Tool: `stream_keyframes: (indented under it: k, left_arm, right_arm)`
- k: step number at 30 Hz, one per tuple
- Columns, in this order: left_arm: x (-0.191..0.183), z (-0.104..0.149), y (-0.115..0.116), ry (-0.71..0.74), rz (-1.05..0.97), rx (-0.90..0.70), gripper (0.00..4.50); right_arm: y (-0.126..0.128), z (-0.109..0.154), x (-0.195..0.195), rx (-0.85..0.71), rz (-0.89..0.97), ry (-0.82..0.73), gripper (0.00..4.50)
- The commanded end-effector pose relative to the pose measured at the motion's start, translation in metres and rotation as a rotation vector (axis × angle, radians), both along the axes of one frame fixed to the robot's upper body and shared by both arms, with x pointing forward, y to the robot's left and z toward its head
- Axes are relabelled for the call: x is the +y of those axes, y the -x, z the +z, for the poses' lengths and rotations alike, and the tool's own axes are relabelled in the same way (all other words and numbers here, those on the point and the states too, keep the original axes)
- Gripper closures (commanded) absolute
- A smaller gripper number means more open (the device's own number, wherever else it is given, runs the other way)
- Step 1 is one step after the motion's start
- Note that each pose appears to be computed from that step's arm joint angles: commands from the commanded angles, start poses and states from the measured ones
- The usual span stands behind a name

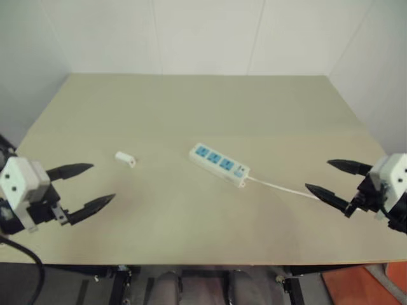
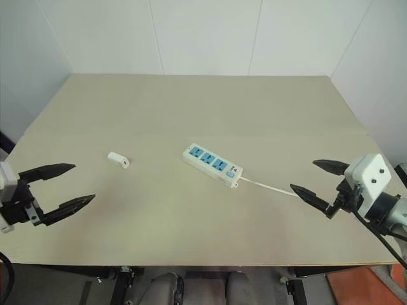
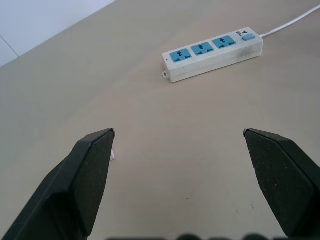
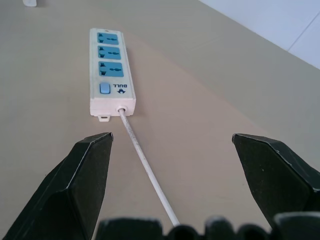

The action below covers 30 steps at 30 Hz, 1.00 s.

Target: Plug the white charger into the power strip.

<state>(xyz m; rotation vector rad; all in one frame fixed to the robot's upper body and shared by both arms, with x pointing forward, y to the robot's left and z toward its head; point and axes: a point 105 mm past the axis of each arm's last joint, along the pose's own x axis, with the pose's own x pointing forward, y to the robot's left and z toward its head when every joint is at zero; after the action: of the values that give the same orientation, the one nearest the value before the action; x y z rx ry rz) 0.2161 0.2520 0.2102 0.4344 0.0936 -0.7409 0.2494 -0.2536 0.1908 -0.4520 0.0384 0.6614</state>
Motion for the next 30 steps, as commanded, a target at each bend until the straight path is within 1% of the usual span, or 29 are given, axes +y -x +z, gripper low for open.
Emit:
stream_keyframes:
  k: [1, 15, 19, 22, 24, 30]
  left_arm:
    - [0.000, 0.006, -0.001, -0.010, -0.010, -0.025, 0.00]
    - [-0.002, 0.004, -0.005, -0.012, -0.014, -0.031, 0.00]
    - [-0.006, 0.004, -0.009, -0.007, -0.025, -0.039, 0.00]
    - [-0.010, 0.006, -0.013, 0.003, -0.044, -0.049, 0.00]
    - [-0.013, 0.006, -0.015, 0.009, -0.057, -0.049, 0.00]
    - [-0.022, 0.005, -0.016, 0.027, -0.092, -0.047, 0.00]
  right_arm:
    - [0.004, 0.010, 0.002, -0.041, -0.002, 0.011, 0.04]
    - [0.000, 0.011, 0.003, -0.046, 0.006, 0.013, 0.04]
    - [-0.006, 0.005, 0.022, -0.035, 0.083, -0.010, 0.04]
    - [-0.025, 0.003, 0.041, -0.072, 0.126, -0.120, 0.04]
    - [-0.037, -0.001, 0.054, -0.088, 0.160, -0.163, 0.04]
    - [-0.061, -0.016, 0.089, -0.064, 0.272, -0.229, 0.04]
